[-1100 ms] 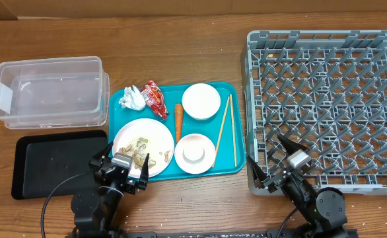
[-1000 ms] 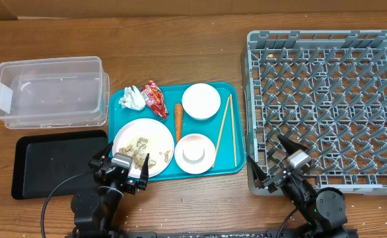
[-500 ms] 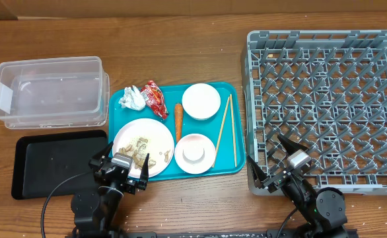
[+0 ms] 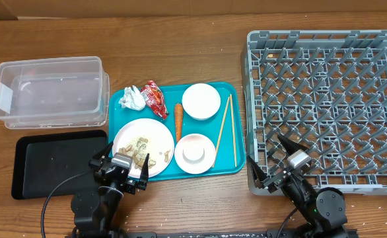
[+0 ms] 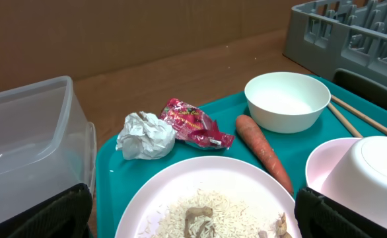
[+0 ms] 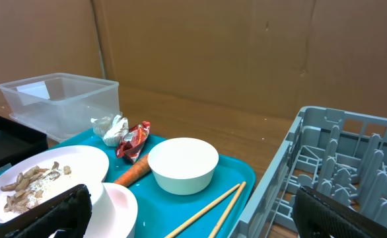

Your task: Sort waste into correct bins and load items into the dishwasher

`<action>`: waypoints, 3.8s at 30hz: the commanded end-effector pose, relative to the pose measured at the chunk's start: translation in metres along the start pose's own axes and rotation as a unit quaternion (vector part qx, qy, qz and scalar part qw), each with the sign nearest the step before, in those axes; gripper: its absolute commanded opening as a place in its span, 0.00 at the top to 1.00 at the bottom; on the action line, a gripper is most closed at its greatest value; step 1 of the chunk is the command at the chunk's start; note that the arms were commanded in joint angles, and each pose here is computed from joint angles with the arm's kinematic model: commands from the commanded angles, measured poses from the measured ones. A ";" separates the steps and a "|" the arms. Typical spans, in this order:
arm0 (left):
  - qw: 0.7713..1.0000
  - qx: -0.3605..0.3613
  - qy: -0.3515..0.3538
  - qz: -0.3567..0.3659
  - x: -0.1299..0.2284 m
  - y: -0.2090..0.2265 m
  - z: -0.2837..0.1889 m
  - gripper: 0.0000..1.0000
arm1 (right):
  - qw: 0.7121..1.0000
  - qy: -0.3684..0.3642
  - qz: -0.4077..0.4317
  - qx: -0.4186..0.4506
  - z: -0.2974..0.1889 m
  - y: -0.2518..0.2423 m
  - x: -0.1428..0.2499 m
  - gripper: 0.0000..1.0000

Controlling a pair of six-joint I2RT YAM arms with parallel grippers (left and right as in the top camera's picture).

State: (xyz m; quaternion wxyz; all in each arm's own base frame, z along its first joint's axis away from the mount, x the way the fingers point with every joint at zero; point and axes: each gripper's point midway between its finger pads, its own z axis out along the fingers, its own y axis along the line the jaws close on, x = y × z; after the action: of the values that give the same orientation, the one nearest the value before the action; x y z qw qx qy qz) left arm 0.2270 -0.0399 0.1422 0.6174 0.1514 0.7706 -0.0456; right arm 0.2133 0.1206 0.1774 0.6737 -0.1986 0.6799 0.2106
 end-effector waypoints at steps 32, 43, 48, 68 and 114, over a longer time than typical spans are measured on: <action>0.955 0.138 -0.230 -0.123 -0.165 -0.032 -0.063 0.00 | 0.986 -0.017 0.165 0.006 -0.031 0.007 -0.120 0.00; 0.986 0.070 -0.030 -0.148 -0.223 0.002 -0.053 0.00 | 0.920 0.328 0.208 0.058 0.011 -0.004 -0.129 0.00; 0.987 0.080 0.041 -0.133 -0.224 0.007 -0.036 0.00 | 0.867 0.420 0.268 0.018 0.049 0.010 -0.102 0.00; 0.903 -0.181 0.275 -0.277 -0.132 0.092 -0.021 0.00 | 0.793 0.571 0.161 0.140 0.107 0.114 0.055 0.13; 0.889 -0.164 0.350 -0.247 -0.104 0.089 -0.013 0.00 | 0.791 0.569 0.191 0.121 0.126 0.131 0.062 0.39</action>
State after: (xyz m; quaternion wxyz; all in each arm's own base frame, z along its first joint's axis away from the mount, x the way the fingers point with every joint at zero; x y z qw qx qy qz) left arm 0.2581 0.0253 0.2483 0.2831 -0.1463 0.9476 -0.0238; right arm 0.2338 0.2876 0.0703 0.0834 -0.0659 0.9928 0.0558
